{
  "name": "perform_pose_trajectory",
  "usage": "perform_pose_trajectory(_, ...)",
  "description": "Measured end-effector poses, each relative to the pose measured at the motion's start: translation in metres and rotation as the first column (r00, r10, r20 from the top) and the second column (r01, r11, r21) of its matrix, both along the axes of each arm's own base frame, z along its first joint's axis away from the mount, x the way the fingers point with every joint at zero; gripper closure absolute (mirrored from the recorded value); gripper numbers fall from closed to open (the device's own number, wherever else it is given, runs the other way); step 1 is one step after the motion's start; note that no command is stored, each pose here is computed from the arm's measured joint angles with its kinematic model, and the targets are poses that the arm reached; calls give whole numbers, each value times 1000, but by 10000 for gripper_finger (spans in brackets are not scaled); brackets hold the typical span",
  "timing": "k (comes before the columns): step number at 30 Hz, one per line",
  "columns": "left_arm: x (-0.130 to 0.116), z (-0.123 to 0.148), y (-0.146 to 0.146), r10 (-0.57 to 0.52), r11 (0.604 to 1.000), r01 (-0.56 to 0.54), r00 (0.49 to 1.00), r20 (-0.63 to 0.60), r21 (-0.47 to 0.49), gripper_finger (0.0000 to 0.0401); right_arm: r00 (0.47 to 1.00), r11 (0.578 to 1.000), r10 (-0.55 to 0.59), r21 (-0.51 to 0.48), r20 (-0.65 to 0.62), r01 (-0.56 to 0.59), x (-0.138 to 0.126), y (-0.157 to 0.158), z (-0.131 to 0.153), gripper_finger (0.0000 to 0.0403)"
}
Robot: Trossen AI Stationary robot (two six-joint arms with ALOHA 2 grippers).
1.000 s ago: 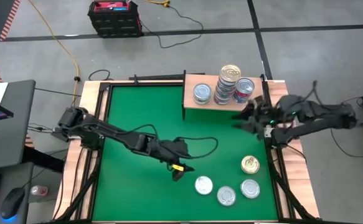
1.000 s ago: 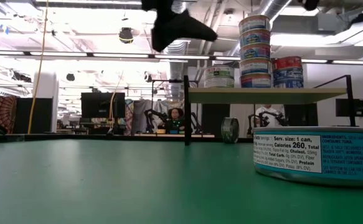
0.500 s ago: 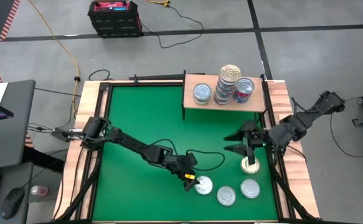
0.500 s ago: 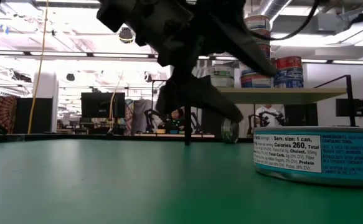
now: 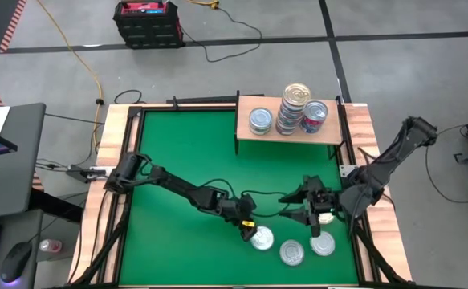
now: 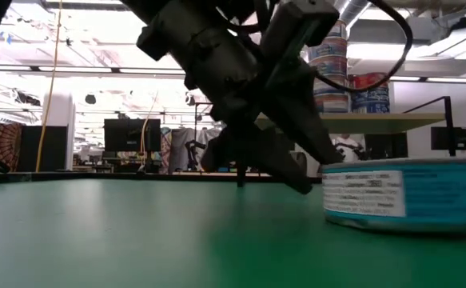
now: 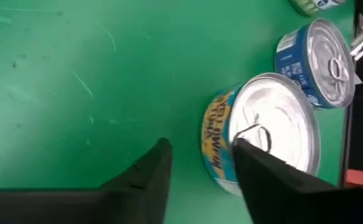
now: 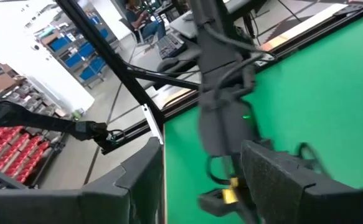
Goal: Stack canned seafood by type on shelf
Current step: Stack the light blue tuna can on top of the colored tuna cans
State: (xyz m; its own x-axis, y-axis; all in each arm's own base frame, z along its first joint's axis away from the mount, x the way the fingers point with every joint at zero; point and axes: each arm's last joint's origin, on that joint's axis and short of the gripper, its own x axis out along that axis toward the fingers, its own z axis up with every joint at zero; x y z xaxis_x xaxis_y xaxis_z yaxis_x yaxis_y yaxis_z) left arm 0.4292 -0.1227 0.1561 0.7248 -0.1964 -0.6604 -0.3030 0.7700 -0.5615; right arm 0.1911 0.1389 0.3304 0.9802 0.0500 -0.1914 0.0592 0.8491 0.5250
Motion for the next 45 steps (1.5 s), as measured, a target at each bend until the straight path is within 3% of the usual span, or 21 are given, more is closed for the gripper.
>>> perform_pose_trajectory(7,3,2,10,-67,996,66,998,-8,-62,375,1000,1000,-1,4,5,1,12,10,-8,165)
perform_pose_trajectory(9,3,3,12,-75,995,75,997,-4,-66,394,1000,1000,-2,5,6,2,13,11,-9,165)
perform_pose_trajectory(21,-4,-9,40,-33,999,30,985,-171,-15,401,999,999,-25,34,39,23,14,11,-5,165)
perform_pose_trajectory(24,-5,-2,47,-11,1000,15,988,-157,28,401,999,999,-27,43,38,26,14,11,-5,165)
perform_pose_trajectory(28,-15,16,58,7,991,18,982,-186,129,401,999,999,-29,45,36,27,14,11,-6,165)
perform_pose_trajectory(32,-31,47,62,11,958,41,984,-178,283,400,998,995,-63,75,10,62,13,8,-8,165)
perform_pose_trajectory(35,-38,71,56,1,940,36,994,-108,339,388,994,991,-81,98,-69,88,9,5,-15,165)
perform_pose_trajectory(38,-38,86,45,-30,945,30,1000,-3,327,351,978,993,-82,63,-191,96,3,5,-29,165)
perform_pose_trajectory(42,-29,92,29,-21,984,-2,991,131,176,265,944,988,-90,91,-316,125,-1,0,-41,165)
perform_pose_trajectory(45,-27,91,21,51,993,-66,987,151,99,190,916,969,-136,143,-376,202,-2,-6,-46,165)
